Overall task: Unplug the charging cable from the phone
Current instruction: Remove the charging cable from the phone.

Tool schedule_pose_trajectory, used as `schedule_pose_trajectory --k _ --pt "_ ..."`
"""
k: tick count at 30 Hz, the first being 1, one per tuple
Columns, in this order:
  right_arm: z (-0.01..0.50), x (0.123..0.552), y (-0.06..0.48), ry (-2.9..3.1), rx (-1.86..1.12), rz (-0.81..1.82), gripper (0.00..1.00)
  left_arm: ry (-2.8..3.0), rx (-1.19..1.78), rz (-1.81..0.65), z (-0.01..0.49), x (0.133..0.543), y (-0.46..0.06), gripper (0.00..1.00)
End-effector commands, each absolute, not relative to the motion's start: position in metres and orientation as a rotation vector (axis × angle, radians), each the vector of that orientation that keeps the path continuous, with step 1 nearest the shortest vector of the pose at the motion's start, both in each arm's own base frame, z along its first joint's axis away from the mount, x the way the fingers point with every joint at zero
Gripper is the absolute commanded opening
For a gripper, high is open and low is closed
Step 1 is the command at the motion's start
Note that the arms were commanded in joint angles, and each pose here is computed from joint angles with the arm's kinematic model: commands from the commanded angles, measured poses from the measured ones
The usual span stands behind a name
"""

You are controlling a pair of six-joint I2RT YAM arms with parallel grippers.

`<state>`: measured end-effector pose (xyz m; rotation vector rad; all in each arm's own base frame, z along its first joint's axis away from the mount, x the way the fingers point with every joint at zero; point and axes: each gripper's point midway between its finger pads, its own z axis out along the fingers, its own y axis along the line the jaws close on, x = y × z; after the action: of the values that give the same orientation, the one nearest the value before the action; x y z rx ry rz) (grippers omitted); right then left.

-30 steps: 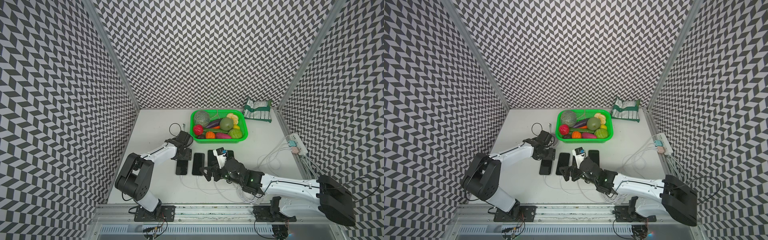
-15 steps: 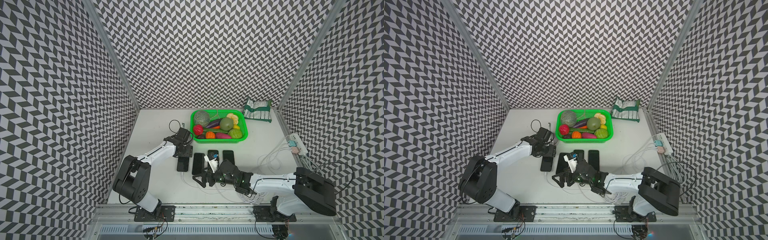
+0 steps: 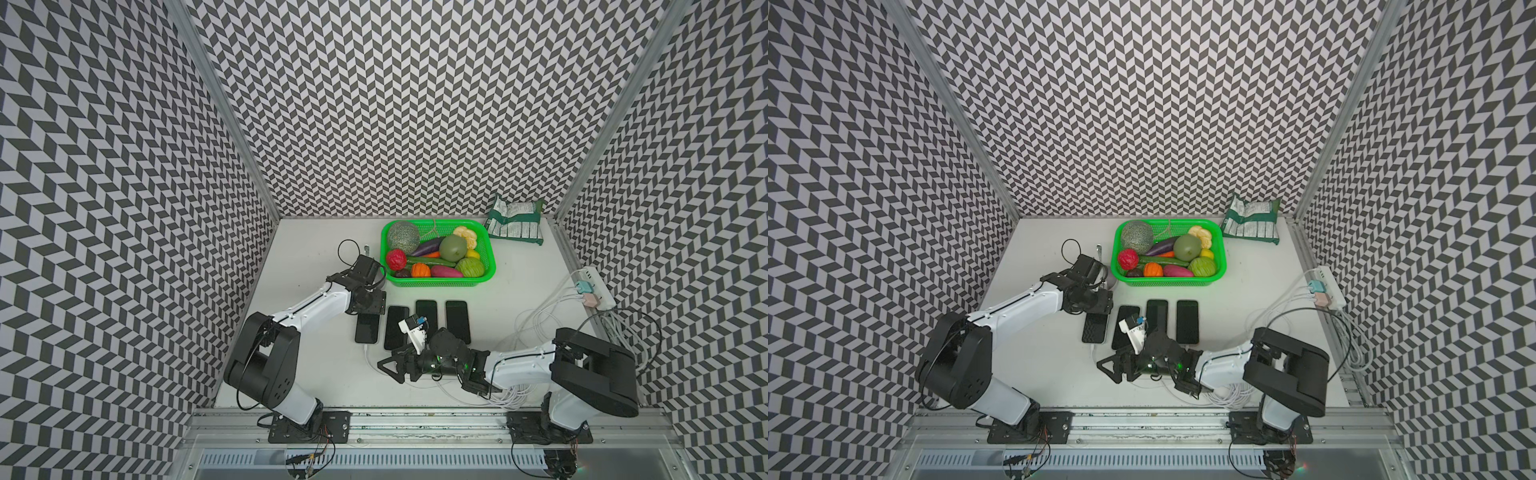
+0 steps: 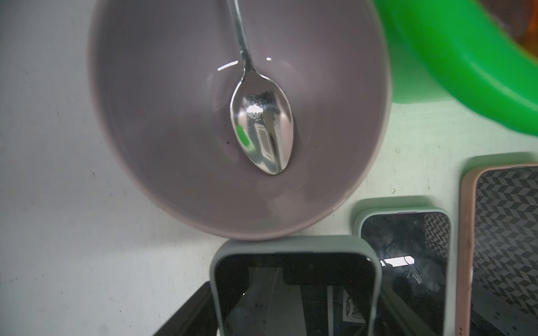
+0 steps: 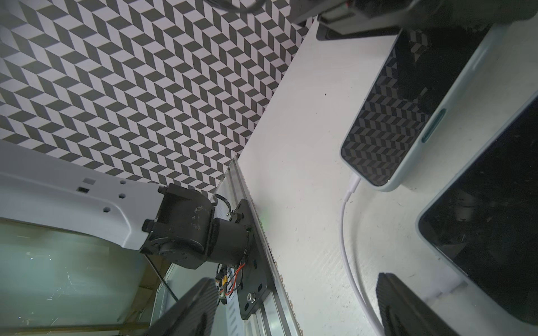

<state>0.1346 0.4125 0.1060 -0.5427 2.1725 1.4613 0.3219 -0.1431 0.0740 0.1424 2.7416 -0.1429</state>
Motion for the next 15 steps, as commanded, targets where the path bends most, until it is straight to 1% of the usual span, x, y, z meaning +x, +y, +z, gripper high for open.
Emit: schedule_pose_trajectory --k 1,8,15 --pt "0.126 0.137 0.429 2.092 -0.509 1.534 0.86 2.682 0.156 -0.204 0.098 0.326 -0.15 0.0" --pt "0.115 0.137 0.442 2.115 -0.519 1.544 0.83 2.677 0.16 -0.226 0.103 0.323 -0.152 0.0" --pt "0.104 0.135 0.458 2.145 -0.541 1.563 0.76 2.678 0.166 -0.249 0.105 0.322 -0.155 0.0"
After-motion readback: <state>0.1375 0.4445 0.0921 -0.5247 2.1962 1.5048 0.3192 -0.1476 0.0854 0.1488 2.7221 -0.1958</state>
